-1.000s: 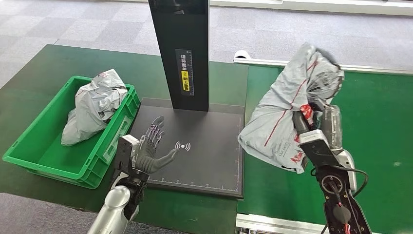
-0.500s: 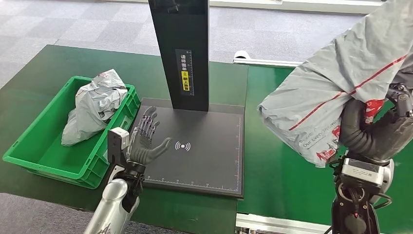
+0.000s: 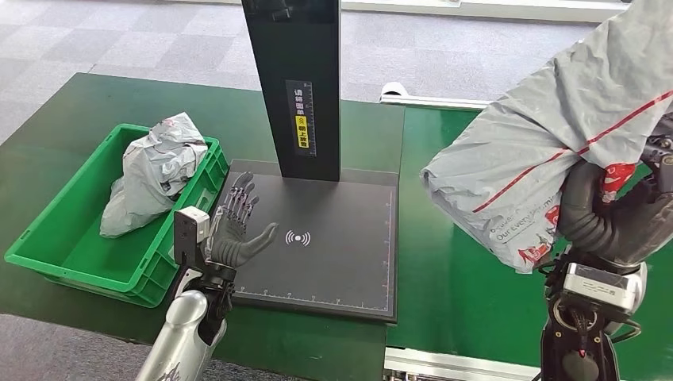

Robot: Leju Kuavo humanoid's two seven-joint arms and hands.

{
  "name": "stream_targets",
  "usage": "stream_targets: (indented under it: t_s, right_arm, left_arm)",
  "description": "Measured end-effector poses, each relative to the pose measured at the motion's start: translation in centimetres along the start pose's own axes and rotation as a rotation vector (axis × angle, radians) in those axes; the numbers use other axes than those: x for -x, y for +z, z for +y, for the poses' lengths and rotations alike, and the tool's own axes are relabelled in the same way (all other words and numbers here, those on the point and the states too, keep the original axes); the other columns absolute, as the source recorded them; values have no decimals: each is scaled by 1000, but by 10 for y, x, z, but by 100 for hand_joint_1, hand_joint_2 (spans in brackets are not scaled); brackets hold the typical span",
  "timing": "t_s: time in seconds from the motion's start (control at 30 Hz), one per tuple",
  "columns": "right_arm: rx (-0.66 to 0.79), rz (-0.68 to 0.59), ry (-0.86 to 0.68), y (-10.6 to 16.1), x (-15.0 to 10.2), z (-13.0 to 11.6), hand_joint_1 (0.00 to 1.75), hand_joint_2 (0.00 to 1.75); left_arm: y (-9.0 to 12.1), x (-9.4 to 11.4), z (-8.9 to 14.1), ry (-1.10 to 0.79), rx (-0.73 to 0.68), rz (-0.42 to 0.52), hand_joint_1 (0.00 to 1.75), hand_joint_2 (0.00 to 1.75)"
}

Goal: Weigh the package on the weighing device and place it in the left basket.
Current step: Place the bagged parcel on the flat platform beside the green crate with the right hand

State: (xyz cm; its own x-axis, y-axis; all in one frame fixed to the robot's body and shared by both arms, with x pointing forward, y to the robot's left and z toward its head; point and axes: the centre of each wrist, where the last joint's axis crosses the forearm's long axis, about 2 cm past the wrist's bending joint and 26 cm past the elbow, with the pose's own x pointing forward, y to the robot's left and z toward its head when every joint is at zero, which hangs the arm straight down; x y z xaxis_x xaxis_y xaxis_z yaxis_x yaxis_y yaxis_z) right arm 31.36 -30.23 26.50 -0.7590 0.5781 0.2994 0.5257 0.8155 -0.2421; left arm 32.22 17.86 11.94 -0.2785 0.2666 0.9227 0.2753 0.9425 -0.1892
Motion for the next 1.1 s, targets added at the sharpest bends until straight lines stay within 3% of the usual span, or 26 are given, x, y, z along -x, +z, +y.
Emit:
stream_targets:
  t_s: [0.17, 0.33, 0.5, 1.1]
  right_arm:
    - [-60, -12, -64, 0, -4, 9, 175, 175]
    - [-401, 39, -133, 21, -3, 65, 175, 175]
    - [-538, 99, -180, 49, 2, 98, 175, 175]
    - [-621, 137, -197, 63, 6, 112, 175, 175]
  left_arm:
    - [-2, -3, 1, -12, -45, -34, 0, 175]
    - [-5, -8, 1, -93, -55, -65, 0, 175]
    - [-6, -11, 0, -100, -52, -78, 0, 175]
    - [-6, -12, 1, -107, -49, -84, 0, 175]
